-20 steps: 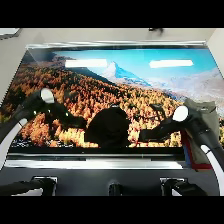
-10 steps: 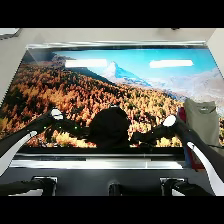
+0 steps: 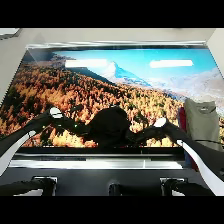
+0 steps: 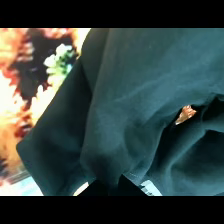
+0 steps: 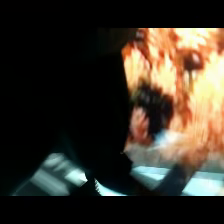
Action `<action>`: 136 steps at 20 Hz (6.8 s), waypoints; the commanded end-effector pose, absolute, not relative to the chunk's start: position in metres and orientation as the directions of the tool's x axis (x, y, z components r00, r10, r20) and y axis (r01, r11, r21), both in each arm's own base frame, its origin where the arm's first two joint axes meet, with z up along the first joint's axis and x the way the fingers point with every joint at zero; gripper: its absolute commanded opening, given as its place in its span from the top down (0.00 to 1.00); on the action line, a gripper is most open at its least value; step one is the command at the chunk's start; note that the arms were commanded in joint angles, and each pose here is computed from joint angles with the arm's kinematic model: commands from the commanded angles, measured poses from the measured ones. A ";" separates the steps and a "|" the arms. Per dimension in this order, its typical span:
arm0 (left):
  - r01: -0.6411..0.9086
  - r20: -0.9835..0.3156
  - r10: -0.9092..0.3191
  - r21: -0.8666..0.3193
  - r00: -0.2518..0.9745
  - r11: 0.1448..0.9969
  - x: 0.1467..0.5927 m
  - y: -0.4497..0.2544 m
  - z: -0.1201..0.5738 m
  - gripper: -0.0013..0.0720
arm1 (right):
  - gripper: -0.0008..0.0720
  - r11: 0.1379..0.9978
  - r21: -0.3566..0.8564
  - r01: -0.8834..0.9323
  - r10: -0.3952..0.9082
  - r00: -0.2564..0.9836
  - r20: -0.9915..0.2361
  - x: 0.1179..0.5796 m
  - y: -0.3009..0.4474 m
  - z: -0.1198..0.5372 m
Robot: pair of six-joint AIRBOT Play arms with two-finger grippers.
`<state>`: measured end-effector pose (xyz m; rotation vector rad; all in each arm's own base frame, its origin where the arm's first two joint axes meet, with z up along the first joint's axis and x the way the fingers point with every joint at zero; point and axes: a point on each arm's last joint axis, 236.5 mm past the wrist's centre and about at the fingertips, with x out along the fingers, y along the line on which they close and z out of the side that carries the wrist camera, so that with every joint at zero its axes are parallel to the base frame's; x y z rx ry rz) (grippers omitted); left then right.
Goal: Fold the shirts.
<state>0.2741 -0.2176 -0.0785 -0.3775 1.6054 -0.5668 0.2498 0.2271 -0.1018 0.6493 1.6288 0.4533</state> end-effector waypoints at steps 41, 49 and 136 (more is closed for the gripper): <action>0.062 -0.609 -0.045 0.007 0.792 0.998 0.574 -0.053 0.171 0.94 | 0.92 0.971 0.232 0.050 0.094 0.816 -0.570 0.549 0.145 0.112; 0.077 -0.853 -0.198 -0.184 0.483 0.980 0.545 -0.098 0.047 0.56 | 0.85 0.942 0.239 0.236 0.033 0.643 -0.765 0.527 0.136 0.035; -0.107 -0.784 -0.156 -0.273 0.600 0.956 0.535 0.003 0.007 0.94 | 0.93 0.931 0.280 0.234 0.103 0.565 -0.818 0.584 0.011 -0.001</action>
